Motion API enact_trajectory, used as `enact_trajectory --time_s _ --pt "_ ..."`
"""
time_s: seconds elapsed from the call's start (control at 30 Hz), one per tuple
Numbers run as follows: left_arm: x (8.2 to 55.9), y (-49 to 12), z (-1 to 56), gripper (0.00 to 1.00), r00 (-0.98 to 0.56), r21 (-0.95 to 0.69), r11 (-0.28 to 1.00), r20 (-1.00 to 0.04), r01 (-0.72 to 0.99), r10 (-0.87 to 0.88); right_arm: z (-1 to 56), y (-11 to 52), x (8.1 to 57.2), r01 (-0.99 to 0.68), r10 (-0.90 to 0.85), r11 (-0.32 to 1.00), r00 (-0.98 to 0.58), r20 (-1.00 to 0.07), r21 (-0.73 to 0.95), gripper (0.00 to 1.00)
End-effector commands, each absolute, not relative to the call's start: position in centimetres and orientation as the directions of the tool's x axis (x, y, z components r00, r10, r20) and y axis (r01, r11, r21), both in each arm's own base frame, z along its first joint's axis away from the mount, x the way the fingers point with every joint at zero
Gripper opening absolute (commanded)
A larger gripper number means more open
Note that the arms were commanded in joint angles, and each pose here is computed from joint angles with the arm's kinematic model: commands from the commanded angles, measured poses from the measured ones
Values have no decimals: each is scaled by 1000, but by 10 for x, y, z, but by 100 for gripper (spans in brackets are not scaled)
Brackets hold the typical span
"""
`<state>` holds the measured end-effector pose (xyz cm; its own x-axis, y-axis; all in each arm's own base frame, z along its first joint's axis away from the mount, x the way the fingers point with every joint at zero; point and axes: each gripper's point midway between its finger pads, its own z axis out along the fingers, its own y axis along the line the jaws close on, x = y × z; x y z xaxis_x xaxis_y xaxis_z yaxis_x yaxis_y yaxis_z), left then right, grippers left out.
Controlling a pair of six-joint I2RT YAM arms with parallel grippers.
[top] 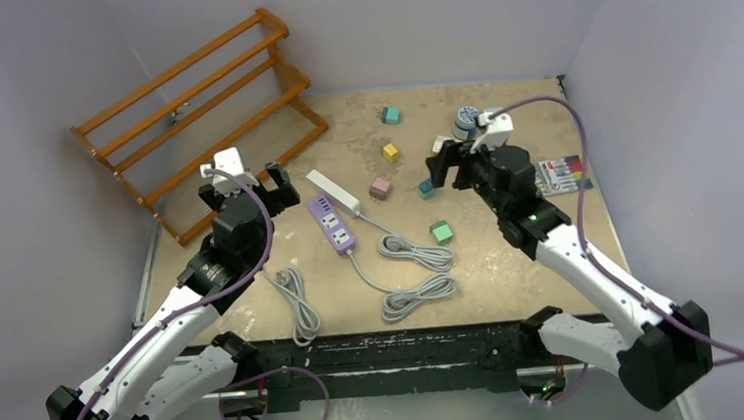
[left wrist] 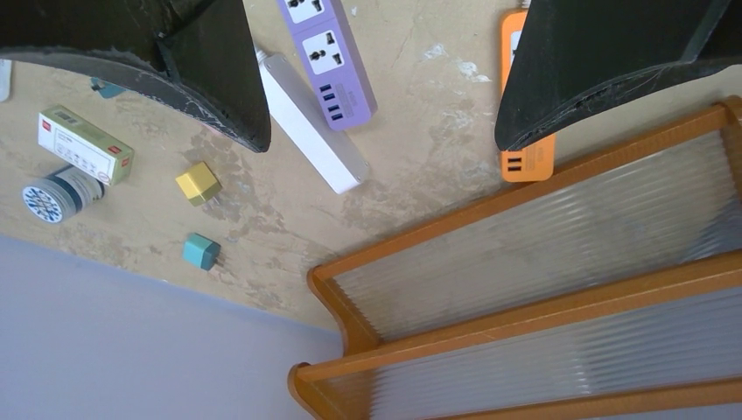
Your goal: Insert the plug
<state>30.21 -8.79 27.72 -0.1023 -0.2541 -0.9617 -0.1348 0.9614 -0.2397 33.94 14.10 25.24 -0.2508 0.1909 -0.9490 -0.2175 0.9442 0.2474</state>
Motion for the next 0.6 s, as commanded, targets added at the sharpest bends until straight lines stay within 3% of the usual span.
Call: enact_trajectory --time_s 0.0,0.17,0.33,0.57 --pt "299 -73 292 100 -39 -250 947 -964 -201 -263 245 197 338 -372 119 896 -323 -939 241 87" --pt "298 -69 294 99 -27 -257 941 -963 -218 -269 212 269 324 -492 30 835 -403 -915 245 79" --pt "297 -68 293 97 -28 -254 941 -963 -223 -267 179 339 313 -590 -69 769 -457 -887 244 63" --pt "296 -62 291 95 -23 -244 935 -966 -258 -258 162 370 336 -545 -38 795 -481 -876 265 61"
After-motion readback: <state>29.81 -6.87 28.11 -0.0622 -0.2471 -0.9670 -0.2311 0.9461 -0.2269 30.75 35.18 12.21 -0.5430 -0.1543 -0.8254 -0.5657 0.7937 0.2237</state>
